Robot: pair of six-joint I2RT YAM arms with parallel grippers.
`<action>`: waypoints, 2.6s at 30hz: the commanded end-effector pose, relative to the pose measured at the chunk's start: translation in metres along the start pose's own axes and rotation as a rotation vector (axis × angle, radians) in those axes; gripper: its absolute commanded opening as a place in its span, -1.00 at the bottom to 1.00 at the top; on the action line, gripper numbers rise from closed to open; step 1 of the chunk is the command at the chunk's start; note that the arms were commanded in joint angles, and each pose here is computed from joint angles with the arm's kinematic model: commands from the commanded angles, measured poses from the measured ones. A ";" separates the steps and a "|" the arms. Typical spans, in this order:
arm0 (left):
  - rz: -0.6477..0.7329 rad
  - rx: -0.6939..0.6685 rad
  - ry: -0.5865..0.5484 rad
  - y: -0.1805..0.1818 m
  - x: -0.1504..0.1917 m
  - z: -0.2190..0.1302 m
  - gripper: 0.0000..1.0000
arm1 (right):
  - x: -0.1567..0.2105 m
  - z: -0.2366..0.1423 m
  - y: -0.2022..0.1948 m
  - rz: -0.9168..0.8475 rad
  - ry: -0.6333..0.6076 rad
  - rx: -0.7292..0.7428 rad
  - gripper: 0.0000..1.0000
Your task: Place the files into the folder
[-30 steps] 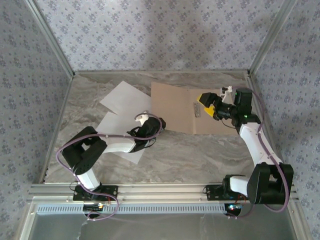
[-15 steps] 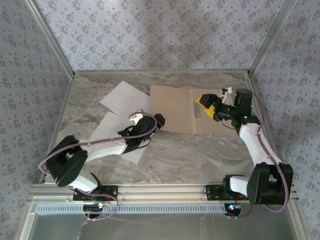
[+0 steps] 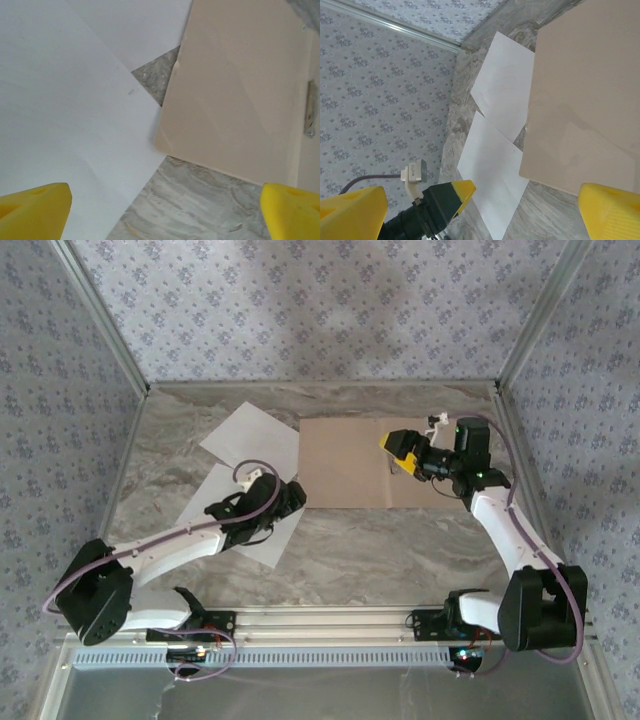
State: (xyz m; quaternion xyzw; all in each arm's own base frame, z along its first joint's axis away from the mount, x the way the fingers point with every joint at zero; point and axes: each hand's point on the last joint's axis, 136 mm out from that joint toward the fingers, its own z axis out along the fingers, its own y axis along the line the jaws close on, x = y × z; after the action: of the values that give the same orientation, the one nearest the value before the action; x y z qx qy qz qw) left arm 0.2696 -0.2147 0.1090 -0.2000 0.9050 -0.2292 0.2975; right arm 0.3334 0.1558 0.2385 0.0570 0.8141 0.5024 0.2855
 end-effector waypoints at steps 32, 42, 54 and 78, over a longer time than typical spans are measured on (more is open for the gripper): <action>0.202 -0.210 0.728 0.083 0.121 -0.014 0.77 | 0.046 0.086 0.020 -0.061 0.188 -0.012 1.00; 0.239 -0.371 0.769 0.138 0.130 -0.048 0.79 | 0.074 0.111 0.022 -0.088 0.299 -0.014 1.00; 0.174 -0.345 0.551 0.131 0.085 -0.068 0.77 | 0.106 0.144 0.018 -0.118 0.395 0.000 1.00; -0.254 -0.296 0.078 0.178 -0.017 -0.080 0.75 | 0.181 0.235 0.021 -0.254 0.591 0.086 0.63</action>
State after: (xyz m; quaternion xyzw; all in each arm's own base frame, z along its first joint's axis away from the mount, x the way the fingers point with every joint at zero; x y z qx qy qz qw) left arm 0.1946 -0.0425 0.0861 -0.3453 0.9050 -0.1407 0.2050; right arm 0.3106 0.4092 0.1185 -0.1657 0.8749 0.4400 0.1166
